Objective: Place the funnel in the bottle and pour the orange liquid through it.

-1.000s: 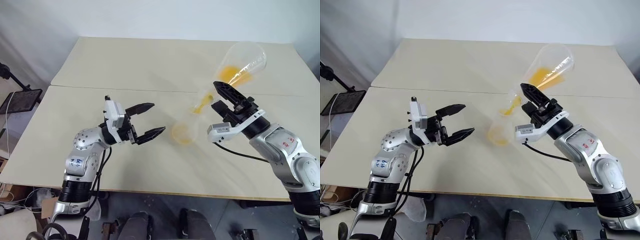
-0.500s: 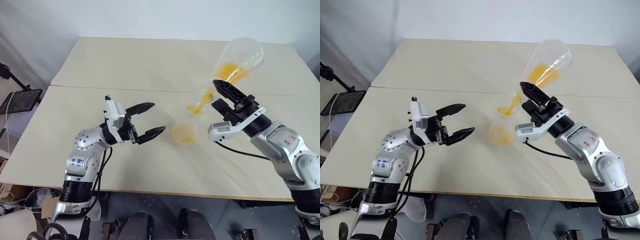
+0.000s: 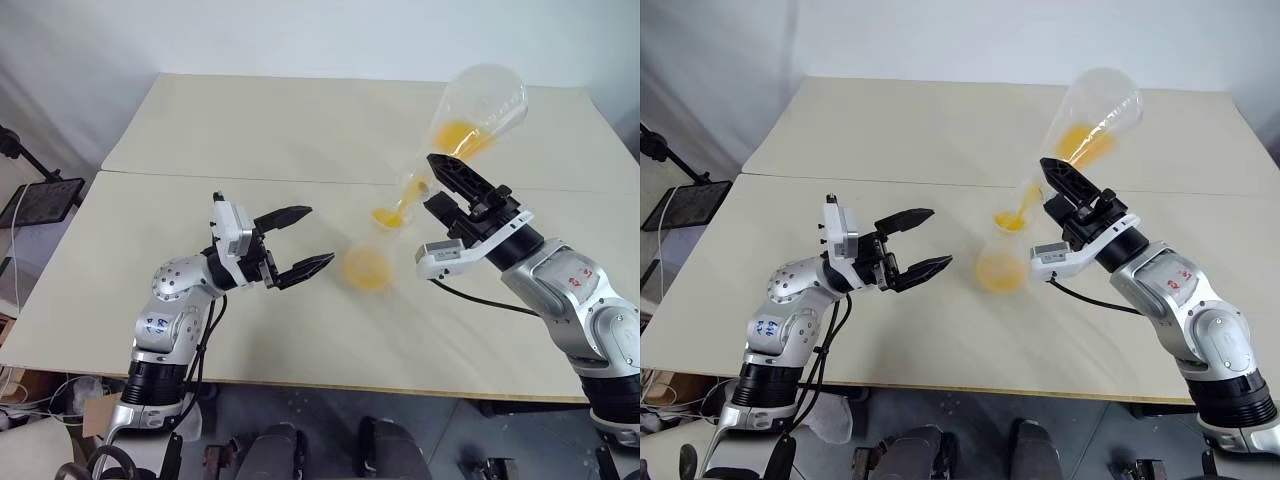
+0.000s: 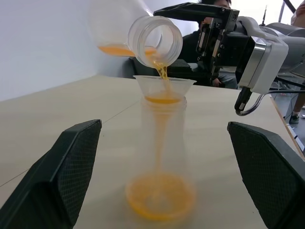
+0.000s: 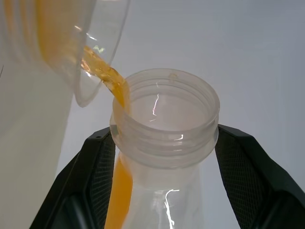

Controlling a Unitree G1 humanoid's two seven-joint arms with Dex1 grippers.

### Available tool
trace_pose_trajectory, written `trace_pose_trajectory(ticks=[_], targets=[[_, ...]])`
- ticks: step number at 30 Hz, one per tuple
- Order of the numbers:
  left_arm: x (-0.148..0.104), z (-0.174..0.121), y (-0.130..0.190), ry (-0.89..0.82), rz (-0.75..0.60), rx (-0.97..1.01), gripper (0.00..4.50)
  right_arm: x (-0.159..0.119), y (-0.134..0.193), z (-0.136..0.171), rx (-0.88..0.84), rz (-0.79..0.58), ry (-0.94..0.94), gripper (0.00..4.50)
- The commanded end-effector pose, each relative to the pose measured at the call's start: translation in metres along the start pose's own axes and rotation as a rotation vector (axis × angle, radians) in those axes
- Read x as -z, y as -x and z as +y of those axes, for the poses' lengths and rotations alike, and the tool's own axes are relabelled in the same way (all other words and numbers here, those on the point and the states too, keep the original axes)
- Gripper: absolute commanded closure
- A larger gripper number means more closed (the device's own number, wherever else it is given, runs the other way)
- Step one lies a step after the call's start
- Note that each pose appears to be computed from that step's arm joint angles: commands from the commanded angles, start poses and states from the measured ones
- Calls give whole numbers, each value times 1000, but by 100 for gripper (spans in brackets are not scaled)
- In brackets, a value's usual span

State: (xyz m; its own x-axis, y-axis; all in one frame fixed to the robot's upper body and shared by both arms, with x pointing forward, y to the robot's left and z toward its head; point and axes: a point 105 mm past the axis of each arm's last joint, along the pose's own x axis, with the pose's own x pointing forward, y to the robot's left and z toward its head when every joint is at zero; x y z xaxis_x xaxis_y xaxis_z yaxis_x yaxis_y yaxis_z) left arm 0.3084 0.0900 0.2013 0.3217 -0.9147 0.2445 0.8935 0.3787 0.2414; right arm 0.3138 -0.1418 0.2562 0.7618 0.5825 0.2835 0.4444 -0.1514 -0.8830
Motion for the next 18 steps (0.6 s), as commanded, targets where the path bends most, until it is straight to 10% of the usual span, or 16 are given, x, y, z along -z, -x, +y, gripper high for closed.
trace_pose_trajectory(ticks=[1,18], targets=[[-10,-4,-2,-34,-35,9,0,7,-1,-22,80,19,43,174],[-10,-2,-2,-39,-32,5,0,8,2,-24,101,40,52,174]])
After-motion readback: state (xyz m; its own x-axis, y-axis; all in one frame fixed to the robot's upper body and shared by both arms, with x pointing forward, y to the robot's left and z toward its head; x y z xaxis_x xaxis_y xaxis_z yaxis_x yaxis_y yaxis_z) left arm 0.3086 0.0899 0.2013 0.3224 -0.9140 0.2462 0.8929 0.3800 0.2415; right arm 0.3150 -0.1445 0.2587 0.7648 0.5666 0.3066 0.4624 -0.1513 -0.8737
